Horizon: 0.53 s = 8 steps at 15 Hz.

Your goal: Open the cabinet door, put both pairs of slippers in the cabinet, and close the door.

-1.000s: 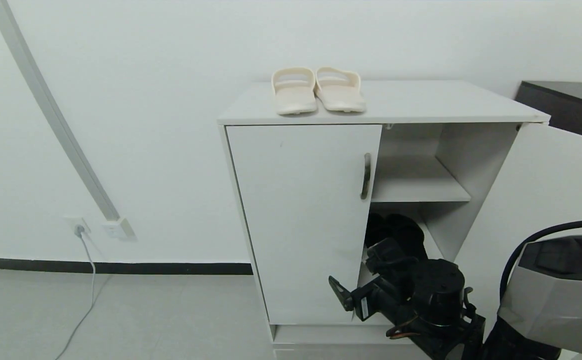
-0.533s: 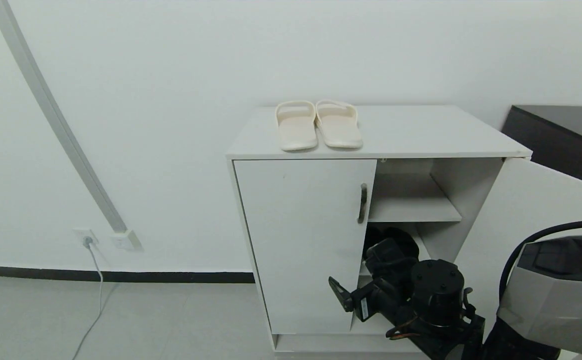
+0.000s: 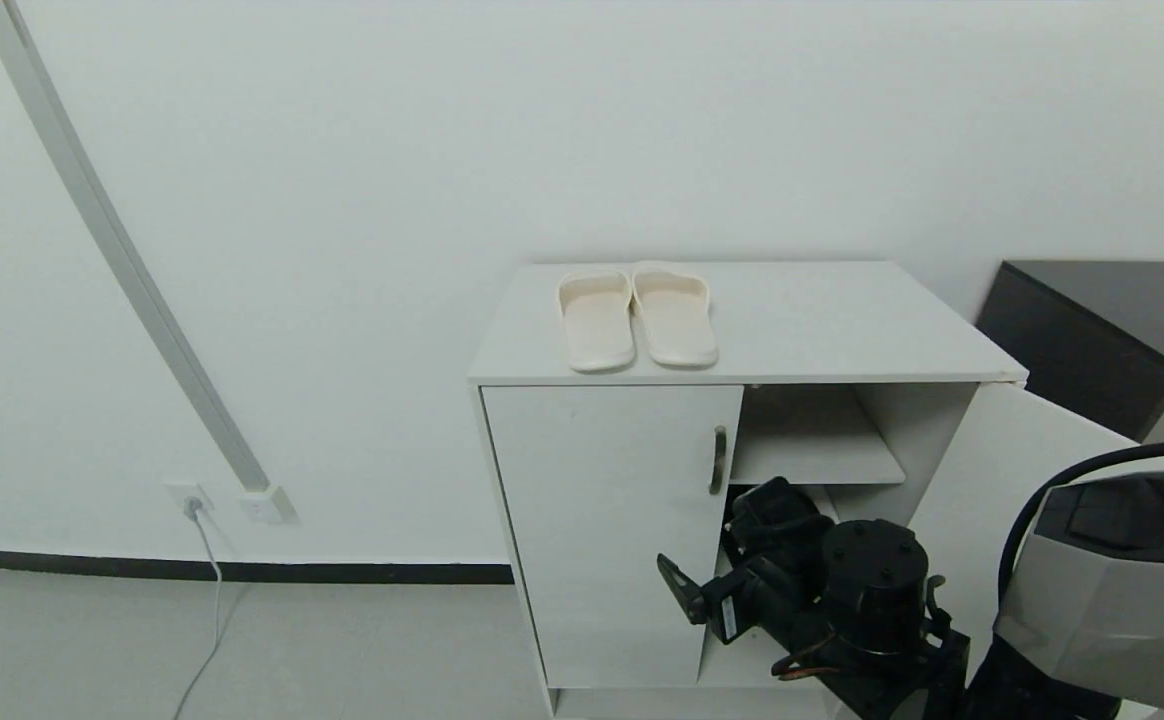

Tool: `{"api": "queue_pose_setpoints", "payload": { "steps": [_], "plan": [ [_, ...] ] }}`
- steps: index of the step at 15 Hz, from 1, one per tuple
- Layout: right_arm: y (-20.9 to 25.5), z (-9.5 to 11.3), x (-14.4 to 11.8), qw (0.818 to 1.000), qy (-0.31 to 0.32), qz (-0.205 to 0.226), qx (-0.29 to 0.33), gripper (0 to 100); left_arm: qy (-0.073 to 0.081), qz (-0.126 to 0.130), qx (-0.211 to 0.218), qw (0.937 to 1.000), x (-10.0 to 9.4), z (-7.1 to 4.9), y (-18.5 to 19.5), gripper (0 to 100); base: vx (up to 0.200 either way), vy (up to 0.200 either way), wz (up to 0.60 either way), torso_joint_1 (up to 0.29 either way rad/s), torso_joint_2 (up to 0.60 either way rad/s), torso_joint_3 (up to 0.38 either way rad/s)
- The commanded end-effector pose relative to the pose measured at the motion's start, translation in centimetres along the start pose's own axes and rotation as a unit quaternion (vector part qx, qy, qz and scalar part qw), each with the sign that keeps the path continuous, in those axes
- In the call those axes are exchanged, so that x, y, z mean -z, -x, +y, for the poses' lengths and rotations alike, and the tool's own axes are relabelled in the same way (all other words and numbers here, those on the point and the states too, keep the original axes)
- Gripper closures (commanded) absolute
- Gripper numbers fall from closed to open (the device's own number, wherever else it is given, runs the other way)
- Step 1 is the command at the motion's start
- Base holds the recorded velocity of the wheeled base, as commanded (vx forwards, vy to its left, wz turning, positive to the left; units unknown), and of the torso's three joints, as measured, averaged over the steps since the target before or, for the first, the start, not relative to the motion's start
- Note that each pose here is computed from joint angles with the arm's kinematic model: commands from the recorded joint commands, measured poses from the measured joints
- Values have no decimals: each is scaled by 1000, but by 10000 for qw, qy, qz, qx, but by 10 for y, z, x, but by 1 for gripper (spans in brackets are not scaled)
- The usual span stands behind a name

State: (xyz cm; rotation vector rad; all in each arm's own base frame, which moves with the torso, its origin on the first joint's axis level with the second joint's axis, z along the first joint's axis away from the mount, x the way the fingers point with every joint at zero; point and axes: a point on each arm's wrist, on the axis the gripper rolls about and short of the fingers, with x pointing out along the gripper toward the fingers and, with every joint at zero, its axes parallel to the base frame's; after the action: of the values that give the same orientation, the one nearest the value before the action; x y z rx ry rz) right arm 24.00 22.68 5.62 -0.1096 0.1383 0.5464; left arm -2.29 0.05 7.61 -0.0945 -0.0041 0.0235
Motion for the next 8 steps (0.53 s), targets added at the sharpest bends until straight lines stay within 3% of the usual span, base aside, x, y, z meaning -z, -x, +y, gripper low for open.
{"api": "queue_pose_setpoints", "payload": {
  "steps": [1,8],
  "plan": [
    [0,0,0,10000,3,3,-12,0,3,-1,-5,10000,0,0,0,100,0,0,0,212,-540,-300],
    [1,0,0,10000,-4,-27,-11,0,3,-1,-5,10000,0,0,0,100,0,0,0,253,-577,-325]
  ]
}}
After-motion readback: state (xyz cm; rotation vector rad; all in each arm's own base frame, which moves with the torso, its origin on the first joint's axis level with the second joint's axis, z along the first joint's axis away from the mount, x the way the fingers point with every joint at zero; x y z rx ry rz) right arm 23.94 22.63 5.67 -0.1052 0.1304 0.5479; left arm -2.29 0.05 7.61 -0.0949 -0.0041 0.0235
